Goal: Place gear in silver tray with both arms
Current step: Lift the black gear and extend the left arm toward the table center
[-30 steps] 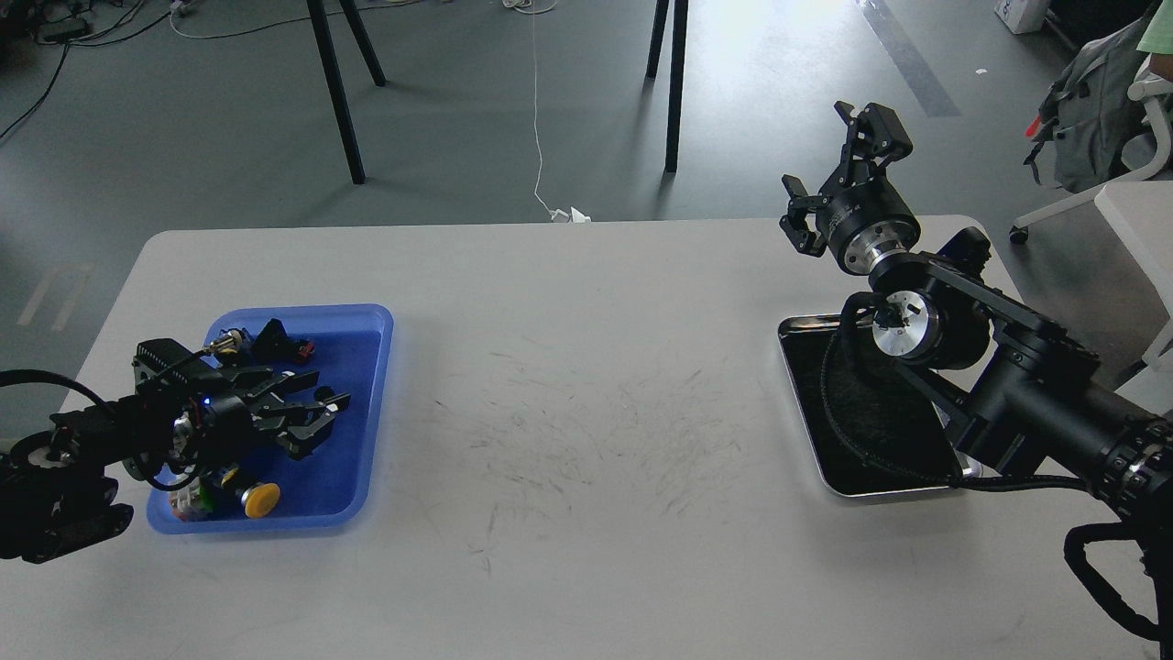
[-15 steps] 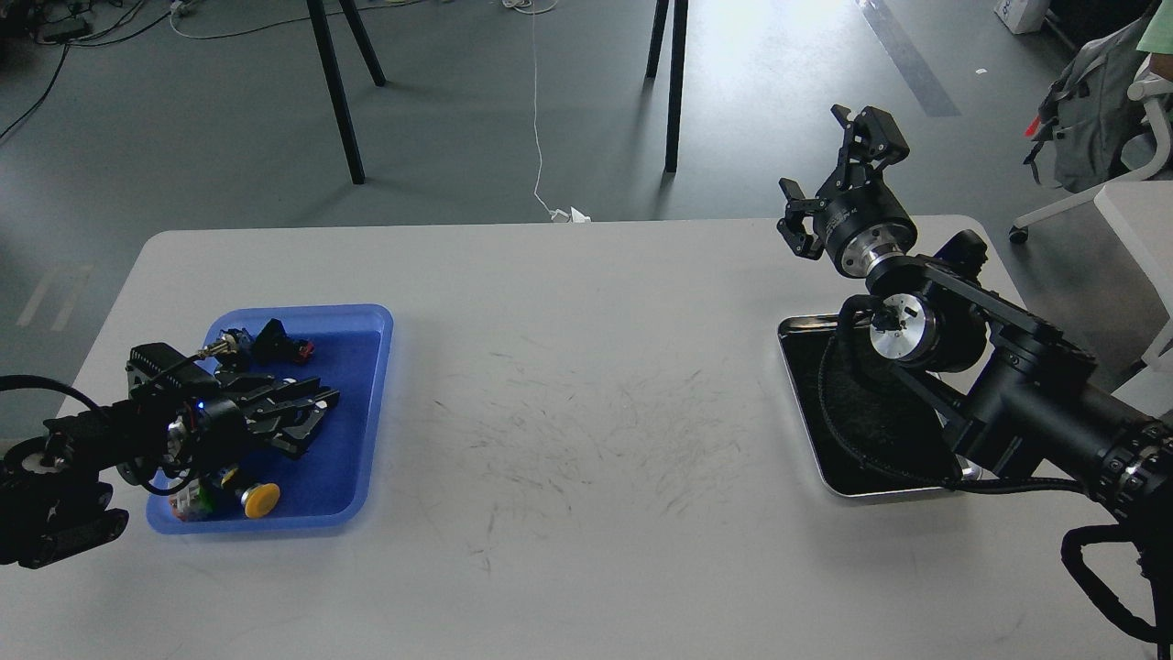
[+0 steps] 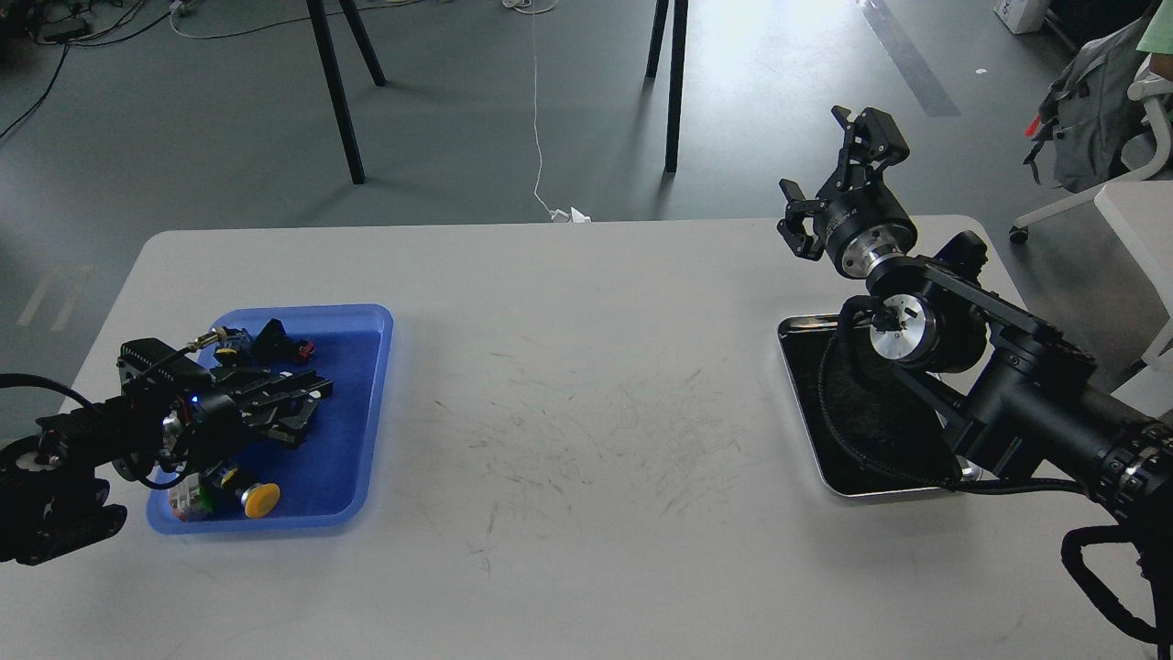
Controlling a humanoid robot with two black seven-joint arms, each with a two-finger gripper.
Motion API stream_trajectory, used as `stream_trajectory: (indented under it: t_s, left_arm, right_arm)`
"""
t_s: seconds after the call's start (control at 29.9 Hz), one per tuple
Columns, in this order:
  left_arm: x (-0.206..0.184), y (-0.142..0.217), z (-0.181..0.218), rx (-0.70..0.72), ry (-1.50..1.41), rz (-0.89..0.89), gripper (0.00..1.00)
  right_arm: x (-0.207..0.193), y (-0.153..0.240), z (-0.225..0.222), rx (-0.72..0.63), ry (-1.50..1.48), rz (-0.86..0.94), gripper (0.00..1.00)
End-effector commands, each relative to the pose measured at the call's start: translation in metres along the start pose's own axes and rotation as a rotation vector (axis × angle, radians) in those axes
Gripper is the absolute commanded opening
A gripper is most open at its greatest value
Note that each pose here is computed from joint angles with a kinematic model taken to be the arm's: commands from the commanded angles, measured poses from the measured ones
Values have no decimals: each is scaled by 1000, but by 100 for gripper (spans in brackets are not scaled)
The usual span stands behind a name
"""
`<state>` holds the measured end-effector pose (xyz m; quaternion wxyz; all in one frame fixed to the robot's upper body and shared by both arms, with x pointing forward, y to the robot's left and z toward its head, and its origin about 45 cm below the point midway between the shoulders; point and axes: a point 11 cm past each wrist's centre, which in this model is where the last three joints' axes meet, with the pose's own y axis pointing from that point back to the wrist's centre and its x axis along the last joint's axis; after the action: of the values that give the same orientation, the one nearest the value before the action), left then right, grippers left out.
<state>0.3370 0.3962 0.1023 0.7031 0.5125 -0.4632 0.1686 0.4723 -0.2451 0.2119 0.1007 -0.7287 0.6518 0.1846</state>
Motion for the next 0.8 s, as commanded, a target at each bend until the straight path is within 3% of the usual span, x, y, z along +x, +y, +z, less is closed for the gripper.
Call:
stream_trajectory:
  t_s: [0.0,0.13,0.37,0.53,0.77]
  left_arm:
    - [17,11,-14,35,15,49,16]
    - [62,4,1,-22,28,143,16]
    - [106,-10,21,-92,-15,207,16]
    - [128,-46,71,-223,-59,222,16]
    - [122,-95,164,-426,-110,175,16]
  right_arm:
    - [0,0,0,0,0,0,99]
    - [-1,-1,-1,3,0,-2,99]
    - [-2,-2,-5,7,4,-3,99]
    - [-1,-3,-10,11,11,-1,99]
    - [2,-7,-23,30,27,5,99]
